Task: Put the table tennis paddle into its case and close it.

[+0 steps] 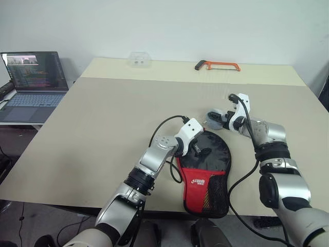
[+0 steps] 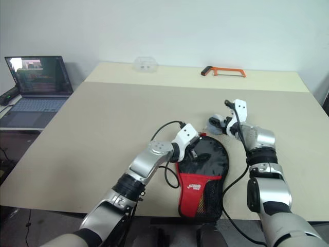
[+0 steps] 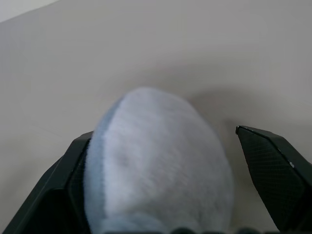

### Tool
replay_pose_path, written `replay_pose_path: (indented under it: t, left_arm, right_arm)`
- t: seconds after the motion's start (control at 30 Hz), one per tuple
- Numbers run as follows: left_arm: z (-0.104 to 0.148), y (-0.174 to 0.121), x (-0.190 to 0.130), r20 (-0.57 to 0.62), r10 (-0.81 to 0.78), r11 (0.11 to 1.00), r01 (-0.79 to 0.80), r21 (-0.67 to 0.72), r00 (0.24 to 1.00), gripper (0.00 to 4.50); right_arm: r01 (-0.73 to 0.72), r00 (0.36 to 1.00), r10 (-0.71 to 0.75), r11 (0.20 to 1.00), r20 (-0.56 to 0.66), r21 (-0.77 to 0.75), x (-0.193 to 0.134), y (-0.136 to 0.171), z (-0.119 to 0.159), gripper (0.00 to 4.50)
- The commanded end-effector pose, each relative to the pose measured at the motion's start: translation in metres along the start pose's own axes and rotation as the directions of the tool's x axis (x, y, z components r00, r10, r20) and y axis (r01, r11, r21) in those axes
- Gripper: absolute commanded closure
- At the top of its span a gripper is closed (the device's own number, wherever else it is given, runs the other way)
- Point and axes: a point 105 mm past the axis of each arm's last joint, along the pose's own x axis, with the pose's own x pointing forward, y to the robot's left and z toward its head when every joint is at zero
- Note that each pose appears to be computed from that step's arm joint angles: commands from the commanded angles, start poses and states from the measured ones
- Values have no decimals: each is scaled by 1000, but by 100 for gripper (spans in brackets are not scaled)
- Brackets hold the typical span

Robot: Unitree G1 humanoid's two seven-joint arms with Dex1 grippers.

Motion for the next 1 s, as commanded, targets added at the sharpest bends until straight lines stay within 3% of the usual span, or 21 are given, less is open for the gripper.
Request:
replay_pose_path:
  t: [0.03, 0.1, 0.37, 0.43, 0.6, 1.0]
  left_arm:
    - [-21, -5, 4, -79, -18, 999, 14, -45, 997, 0]
    - [-22, -12, 8, -79, -46, 998, 42, -49, 996, 0]
    - [-23, -17, 22, -82, -75, 994, 68, -88, 994, 0]
    - [-22, -19, 23, -80, -83, 994, 77, -84, 993, 0]
    - [-27, -19, 21, -72, -99, 986, 88, -141, 993, 0]
    - [-40, -12, 14, -100, -87, 986, 71, -153, 991, 0]
  right_arm:
    - [19, 1000, -19, 1000, 18, 13, -3, -1, 4, 18]
    - [20, 1000, -20, 1000, 18, 20, -3, 0, 2, 58]
    - [33, 998, -33, 999, 57, 4, -7, 1, 8, 315]
    - [58, 996, -57, 998, 75, -8, -9, -5, 12, 350]
    - [150, 981, -139, 986, 135, -73, -20, -25, 26, 384]
    - [320, 938, -289, 935, 189, -156, -55, -78, 36, 385]
